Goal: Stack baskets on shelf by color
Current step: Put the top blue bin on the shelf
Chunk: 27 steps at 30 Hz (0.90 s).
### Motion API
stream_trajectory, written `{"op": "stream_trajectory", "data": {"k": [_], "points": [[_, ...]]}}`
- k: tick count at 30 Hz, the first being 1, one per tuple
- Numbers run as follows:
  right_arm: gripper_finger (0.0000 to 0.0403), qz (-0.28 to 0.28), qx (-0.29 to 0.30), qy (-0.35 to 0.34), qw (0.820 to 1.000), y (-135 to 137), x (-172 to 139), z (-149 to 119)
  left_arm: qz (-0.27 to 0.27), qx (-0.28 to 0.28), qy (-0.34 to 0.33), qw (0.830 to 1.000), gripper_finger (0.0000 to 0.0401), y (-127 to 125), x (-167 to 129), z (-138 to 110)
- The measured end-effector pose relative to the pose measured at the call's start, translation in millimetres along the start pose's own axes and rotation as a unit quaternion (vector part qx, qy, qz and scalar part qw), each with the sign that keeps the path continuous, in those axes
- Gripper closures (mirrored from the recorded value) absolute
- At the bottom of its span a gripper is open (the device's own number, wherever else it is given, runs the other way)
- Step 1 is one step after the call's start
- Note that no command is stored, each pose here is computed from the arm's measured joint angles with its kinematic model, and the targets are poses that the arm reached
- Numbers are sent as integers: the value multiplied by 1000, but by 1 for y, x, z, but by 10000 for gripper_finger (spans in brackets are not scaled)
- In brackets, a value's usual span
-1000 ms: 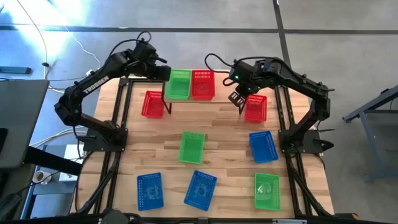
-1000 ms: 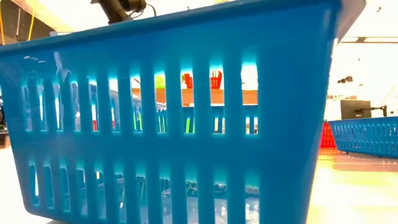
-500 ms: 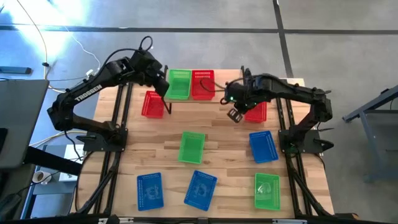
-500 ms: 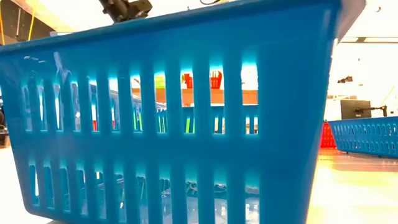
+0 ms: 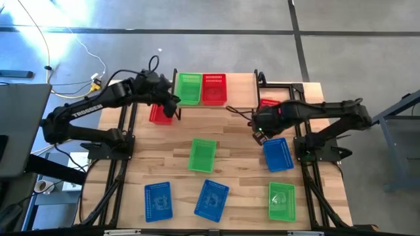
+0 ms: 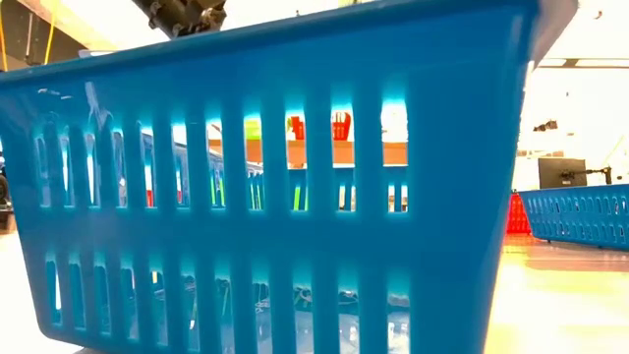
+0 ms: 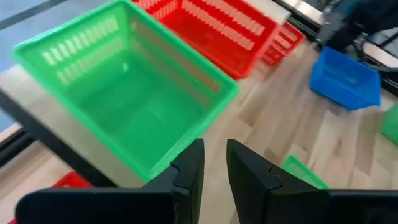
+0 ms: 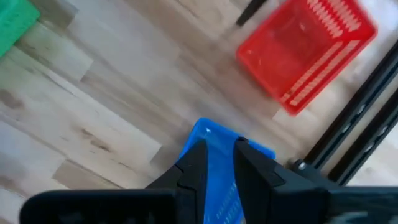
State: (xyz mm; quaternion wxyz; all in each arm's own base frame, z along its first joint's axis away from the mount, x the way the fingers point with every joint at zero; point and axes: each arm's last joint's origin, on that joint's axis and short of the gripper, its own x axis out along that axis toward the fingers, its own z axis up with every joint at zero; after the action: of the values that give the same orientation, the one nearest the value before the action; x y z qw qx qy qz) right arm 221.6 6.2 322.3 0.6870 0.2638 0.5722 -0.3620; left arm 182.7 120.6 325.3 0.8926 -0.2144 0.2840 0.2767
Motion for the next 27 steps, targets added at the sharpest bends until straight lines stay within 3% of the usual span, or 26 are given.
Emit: {"op": "stream_trajectory", "data": {"k": [13,27], "points": [[341,47,61,53,996,-3,37,-38,-55,52,0,997,342,-23,16,-35],[340,-8,113,98,989,-11,71,-53,-99,94,11,991,342,-47,23,-63]]}}
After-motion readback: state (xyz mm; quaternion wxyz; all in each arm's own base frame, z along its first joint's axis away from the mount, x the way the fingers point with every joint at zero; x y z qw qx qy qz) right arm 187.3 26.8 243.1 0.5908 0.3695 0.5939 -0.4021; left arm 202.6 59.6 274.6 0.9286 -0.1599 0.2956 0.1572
